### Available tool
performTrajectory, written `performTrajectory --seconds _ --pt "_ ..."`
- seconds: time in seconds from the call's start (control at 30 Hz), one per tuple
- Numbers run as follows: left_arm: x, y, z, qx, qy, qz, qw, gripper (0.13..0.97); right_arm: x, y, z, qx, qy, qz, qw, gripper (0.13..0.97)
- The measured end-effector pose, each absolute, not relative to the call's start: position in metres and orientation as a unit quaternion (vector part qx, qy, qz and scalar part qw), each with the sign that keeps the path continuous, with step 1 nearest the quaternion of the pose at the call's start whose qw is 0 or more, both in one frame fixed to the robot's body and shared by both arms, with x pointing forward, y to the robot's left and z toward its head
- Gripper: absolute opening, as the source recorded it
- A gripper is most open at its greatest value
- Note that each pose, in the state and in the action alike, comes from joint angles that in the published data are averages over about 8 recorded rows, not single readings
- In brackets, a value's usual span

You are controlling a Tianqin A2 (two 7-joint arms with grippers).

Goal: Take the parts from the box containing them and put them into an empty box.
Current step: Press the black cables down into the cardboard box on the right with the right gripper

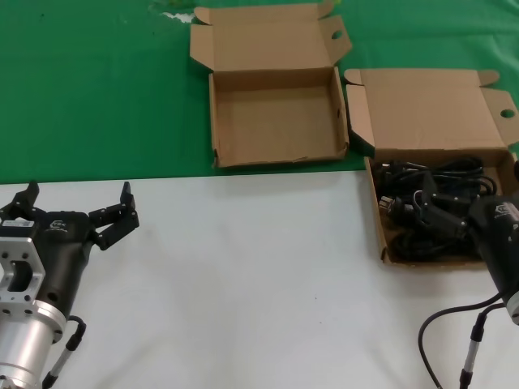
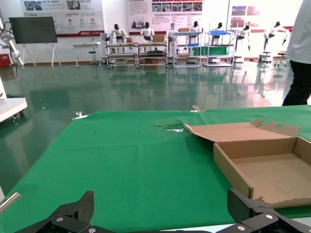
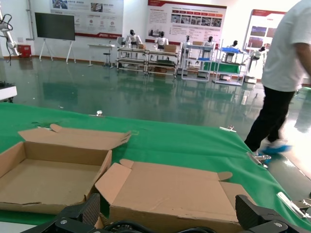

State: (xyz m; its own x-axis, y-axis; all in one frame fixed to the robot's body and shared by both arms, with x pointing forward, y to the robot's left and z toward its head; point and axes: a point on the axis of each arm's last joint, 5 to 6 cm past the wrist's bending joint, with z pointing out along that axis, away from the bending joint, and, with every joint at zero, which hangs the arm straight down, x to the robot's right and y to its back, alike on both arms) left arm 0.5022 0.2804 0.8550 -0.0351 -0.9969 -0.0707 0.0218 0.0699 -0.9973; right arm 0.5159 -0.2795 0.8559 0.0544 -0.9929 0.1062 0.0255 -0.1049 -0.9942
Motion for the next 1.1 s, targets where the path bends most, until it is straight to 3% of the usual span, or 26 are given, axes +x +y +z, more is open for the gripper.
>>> performTrajectory --seconds 1.1 --pt "0.5022 0.2804 0.855 -0.468 0.521 -0.496 0.513 0.94 0.5159 -0.2795 0.8559 -0.534 0.453 -0.517 0.492 0.966"
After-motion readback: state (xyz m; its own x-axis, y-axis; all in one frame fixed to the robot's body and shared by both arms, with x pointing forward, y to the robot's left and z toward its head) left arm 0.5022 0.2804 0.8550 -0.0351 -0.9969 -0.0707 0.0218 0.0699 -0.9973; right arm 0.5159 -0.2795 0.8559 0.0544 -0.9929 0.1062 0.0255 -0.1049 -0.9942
